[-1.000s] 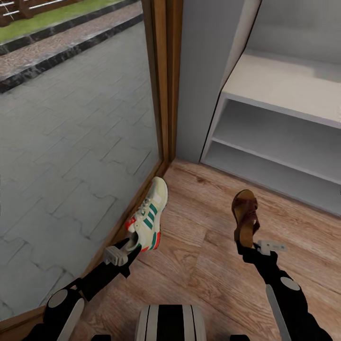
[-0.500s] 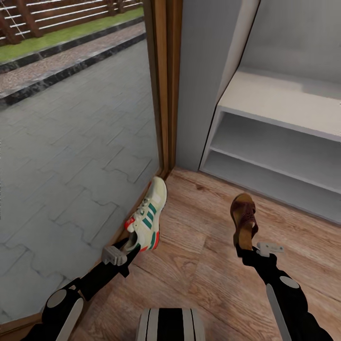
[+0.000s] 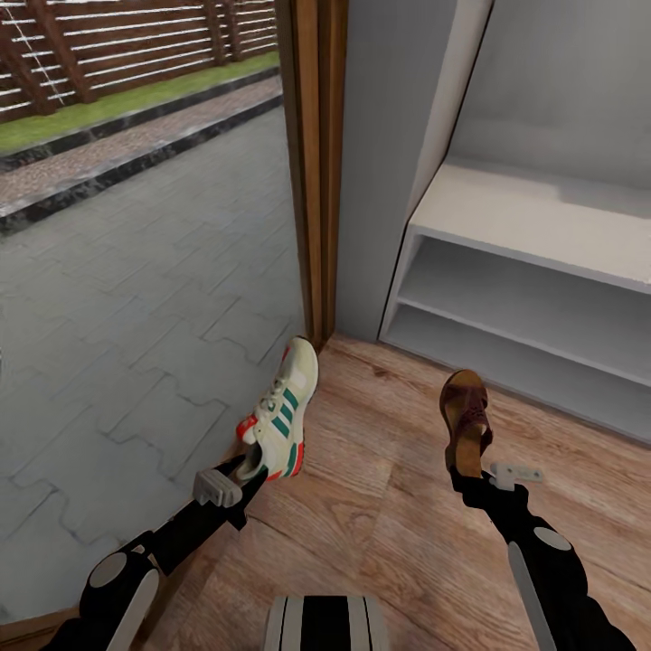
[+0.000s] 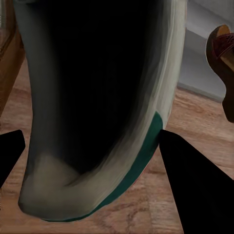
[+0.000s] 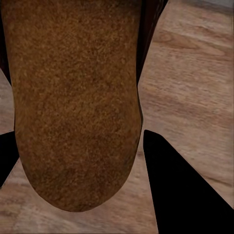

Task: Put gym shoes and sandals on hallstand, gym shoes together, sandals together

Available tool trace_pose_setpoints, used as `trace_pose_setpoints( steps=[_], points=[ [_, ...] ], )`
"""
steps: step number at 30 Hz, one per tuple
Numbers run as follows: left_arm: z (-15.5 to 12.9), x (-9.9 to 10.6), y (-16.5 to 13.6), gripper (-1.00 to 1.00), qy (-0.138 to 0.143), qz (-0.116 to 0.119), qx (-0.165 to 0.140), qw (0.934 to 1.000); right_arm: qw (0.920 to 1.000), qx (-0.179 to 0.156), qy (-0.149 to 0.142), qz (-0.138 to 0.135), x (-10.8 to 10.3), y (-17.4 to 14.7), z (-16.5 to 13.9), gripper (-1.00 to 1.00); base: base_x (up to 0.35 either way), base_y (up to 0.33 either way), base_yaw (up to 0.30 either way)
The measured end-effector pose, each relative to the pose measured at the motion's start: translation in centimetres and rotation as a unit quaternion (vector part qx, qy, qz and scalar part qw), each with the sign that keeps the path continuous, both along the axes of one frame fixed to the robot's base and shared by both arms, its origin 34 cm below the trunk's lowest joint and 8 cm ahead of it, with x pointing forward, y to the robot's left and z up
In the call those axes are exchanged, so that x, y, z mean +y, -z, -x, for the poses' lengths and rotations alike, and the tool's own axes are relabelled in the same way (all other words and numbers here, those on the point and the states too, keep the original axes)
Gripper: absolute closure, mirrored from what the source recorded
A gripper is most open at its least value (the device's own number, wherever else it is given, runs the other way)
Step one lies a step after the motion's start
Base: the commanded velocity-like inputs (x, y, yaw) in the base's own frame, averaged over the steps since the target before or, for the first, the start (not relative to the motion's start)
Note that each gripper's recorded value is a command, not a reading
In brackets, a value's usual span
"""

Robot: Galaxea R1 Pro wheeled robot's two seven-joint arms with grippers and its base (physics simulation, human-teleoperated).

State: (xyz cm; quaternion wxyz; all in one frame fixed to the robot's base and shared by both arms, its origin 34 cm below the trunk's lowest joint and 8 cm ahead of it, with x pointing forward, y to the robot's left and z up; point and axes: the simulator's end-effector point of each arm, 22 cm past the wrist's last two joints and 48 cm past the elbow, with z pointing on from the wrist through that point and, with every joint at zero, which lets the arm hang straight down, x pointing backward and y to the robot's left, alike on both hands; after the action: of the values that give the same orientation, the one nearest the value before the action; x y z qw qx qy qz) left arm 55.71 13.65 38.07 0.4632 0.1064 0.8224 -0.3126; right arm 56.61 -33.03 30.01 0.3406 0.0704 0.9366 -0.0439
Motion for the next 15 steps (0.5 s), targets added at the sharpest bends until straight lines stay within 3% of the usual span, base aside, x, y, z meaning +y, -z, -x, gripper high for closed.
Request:
trace_pose_setpoints(
  steps=[10,15],
  points=[
    [-0.3,0.0,-1.2,1.00,-0.001,0.000,-0.011,0.9999,0.9999,-0.010,-0.011,-0.004,1.1,-1.1,-0.5,1.00,0.000,0.000,0.000],
    [-0.3,0.1,-1.2,1.00,-0.002,0.000,-0.011,0.9999,0.9999,-0.009,-0.004,-0.001,0.4,-1.1,-0.4,1.00,0.000,0.000,0.000]
  ],
)
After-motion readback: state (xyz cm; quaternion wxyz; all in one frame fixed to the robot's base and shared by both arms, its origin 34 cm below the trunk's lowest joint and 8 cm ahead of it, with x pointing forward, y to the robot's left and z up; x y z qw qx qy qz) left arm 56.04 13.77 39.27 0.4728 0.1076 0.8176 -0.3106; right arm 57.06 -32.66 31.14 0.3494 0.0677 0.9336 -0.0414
